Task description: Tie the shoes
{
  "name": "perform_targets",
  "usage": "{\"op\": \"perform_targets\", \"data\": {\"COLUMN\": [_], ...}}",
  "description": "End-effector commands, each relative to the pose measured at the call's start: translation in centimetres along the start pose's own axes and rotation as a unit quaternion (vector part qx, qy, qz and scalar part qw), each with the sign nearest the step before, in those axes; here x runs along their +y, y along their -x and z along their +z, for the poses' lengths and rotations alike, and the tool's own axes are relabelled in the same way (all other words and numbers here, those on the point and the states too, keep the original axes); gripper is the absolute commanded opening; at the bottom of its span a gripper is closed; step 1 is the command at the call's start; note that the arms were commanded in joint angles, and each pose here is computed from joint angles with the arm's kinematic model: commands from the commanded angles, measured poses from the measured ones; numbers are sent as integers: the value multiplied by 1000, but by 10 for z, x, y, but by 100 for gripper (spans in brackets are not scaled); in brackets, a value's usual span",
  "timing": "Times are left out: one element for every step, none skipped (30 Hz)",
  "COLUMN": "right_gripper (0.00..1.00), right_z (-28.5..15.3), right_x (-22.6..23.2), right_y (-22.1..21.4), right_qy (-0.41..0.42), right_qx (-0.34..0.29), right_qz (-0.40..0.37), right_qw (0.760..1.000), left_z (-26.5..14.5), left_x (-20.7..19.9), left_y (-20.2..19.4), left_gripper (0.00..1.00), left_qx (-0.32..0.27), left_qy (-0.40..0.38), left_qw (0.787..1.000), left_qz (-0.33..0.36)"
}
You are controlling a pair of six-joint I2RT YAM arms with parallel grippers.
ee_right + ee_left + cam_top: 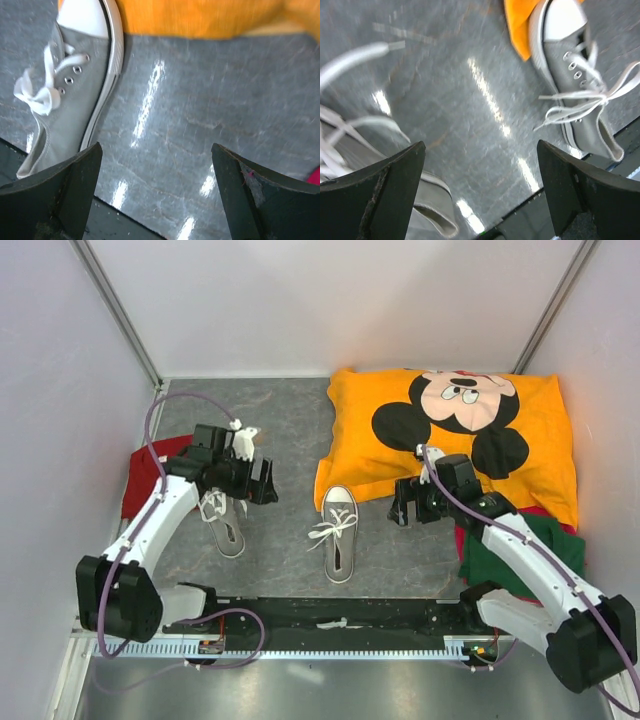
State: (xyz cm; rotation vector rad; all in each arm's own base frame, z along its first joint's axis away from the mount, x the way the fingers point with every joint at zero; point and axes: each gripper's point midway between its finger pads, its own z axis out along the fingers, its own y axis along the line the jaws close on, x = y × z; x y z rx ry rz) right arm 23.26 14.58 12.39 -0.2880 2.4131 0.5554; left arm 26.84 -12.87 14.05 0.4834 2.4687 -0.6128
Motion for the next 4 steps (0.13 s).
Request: {"op": "perform_targets", "data": {"right_gripper": [98, 98, 98, 98], "right_z": [-7, -8, -8, -8], "right_x": [9, 11, 12, 14], "right_y": [-2, -3, -3, -2], "right_qy": [22, 28, 30, 35], "right_qx": [-21, -19, -18, -17], "right_qz": [34, 33, 33, 29], "right_qw": [999, 999, 999, 999], "left_z": [-8, -11, -13, -14], "left_x": [2, 0, 1, 2], "left_y": [-8, -4, -2, -2], "left_gripper": [99, 99, 99, 99], "left_qx": [-23, -38, -47, -55], "left_qy": [31, 33, 37, 42], "left_qw": [998, 997, 996, 996], "left_qz": [-54, -62, -63, -64]}}
